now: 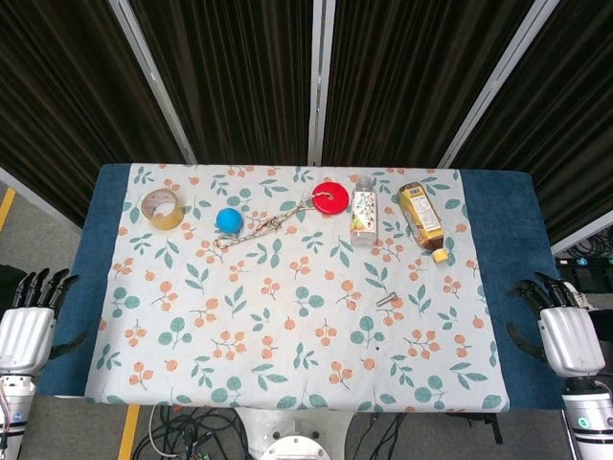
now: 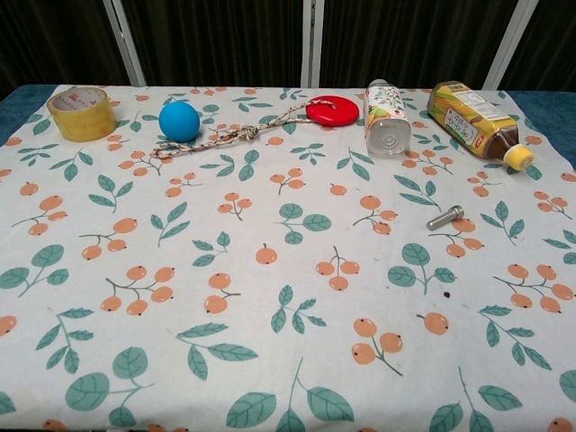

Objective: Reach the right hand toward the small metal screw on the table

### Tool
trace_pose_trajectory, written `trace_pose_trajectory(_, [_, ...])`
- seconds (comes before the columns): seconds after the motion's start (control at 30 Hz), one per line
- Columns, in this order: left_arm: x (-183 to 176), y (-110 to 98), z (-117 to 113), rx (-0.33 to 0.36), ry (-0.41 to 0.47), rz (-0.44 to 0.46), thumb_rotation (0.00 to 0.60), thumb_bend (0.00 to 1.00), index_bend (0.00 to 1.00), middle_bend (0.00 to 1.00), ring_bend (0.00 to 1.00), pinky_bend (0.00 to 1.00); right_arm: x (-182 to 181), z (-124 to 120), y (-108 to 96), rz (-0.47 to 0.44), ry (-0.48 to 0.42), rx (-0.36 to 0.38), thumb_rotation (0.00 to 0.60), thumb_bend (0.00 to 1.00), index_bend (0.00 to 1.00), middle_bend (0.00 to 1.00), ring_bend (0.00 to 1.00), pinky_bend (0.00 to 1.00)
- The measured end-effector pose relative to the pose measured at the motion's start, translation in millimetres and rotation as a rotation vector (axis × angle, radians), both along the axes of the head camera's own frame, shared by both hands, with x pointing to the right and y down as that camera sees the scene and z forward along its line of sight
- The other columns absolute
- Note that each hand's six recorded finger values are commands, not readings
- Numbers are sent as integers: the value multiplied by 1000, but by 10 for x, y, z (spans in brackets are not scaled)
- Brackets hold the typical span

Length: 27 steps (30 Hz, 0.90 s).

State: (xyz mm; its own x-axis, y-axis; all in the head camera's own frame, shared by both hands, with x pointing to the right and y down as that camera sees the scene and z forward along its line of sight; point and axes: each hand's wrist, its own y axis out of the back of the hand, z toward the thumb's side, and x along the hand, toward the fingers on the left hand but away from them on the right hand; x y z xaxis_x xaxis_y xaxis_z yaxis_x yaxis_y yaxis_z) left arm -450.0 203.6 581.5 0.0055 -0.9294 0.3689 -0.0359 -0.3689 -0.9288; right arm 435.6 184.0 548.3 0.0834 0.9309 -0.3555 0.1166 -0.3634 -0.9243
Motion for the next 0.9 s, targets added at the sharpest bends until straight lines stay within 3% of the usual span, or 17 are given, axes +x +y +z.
trace_pose_trajectory(0.27, [4,17,-12,1,-2,-1,600,144,162,108,0,0,0,8,13,-11,-2,-10,600,233,345,249,121,164])
trace_pose_trajectory(0.43, [14,18,-25,6,-2,1,600,144,162,108,0,0,-126,51,-57,-74,-11,-27,600,234,345,249,120,164])
trace_pose_trajectory(0.67, [5,24,-34,7,1,-2,600,144,162,107,0,0,-565,243,-285,-254,-34,-95,600,255,344,250,121,164])
trace_pose_trajectory(0.9, [-39,35,-43,10,8,-19,600,144,162,108,0,0,-1167,672,-505,-481,4,-234,600,292,384,233,103,124])
